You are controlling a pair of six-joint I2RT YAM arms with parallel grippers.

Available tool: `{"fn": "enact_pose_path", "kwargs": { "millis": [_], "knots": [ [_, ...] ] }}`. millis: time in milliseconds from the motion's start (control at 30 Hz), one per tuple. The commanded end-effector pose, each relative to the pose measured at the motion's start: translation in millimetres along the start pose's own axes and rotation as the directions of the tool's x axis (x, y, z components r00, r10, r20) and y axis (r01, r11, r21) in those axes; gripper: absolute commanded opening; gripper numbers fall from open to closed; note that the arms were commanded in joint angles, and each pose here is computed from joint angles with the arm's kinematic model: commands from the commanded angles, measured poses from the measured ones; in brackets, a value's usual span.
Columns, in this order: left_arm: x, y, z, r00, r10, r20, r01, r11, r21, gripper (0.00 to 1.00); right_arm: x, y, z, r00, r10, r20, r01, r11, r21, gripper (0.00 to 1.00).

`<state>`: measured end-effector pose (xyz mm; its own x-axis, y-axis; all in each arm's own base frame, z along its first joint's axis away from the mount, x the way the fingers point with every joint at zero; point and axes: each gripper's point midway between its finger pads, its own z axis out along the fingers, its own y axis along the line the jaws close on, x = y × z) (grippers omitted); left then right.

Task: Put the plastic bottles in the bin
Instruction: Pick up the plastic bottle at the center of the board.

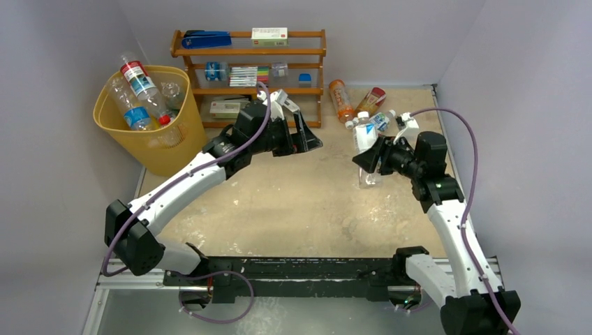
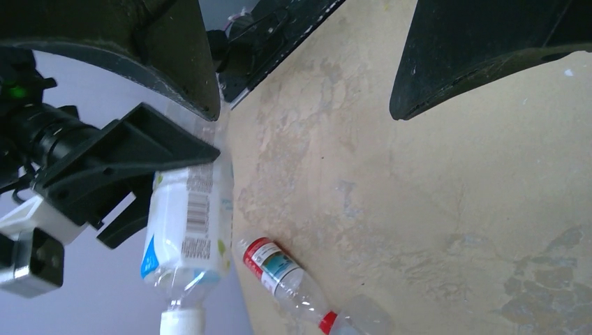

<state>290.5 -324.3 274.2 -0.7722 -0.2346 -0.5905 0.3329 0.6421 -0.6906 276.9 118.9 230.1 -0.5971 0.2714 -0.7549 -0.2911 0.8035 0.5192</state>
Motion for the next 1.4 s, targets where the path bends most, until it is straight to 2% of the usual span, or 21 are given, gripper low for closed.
{"fn": "enact_pose_path", "kwargs": {
  "millis": [0, 133, 467, 1267, 1300, 1367],
  "knots": [
    [-29.2, -31.8, -10.4, 0.989, -0.112, 0.094, 0.096, 0.982, 0.161, 0.92, -16.8, 50.9, -11.5, 0.978, -0.199, 0.068, 0.209, 0.952, -0.225, 0.33],
    [-32.9, -40.2, -7.4, 0.985, -0.142, 0.096, 0.120, 0.971, 0.206, 0.92, -10.4, 64.6, -5.2, 0.975, -0.221, 0.035, 0.223, 0.939, -0.263, 0.33],
    [-38.5, -51.0, -7.4, 0.973, -0.203, 0.108, 0.167, 0.946, 0.278, 0.92, -13.8, 84.3, 17.3, 0.974, -0.224, 0.036, 0.226, 0.948, -0.224, 0.32],
    [-34.6, -26.6, 3.3, 0.968, -0.203, 0.146, 0.176, 0.968, 0.182, 0.92, 1.0, 144.9, 58.5, 0.970, -0.243, 0.001, 0.235, 0.940, -0.248, 0.29],
    [-34.4, -24.4, 3.4, 0.969, -0.197, 0.148, 0.172, 0.970, 0.169, 0.91, -0.1, 144.1, 58.5, 0.971, -0.240, 0.003, 0.234, 0.942, -0.241, 0.29],
    [-33.8, -20.7, 2.4, 0.972, -0.184, 0.148, 0.163, 0.976, 0.143, 0.80, 0.2, 142.5, 59.2, 0.971, -0.240, 0.001, 0.234, 0.945, -0.230, 0.29]
  ]
}}
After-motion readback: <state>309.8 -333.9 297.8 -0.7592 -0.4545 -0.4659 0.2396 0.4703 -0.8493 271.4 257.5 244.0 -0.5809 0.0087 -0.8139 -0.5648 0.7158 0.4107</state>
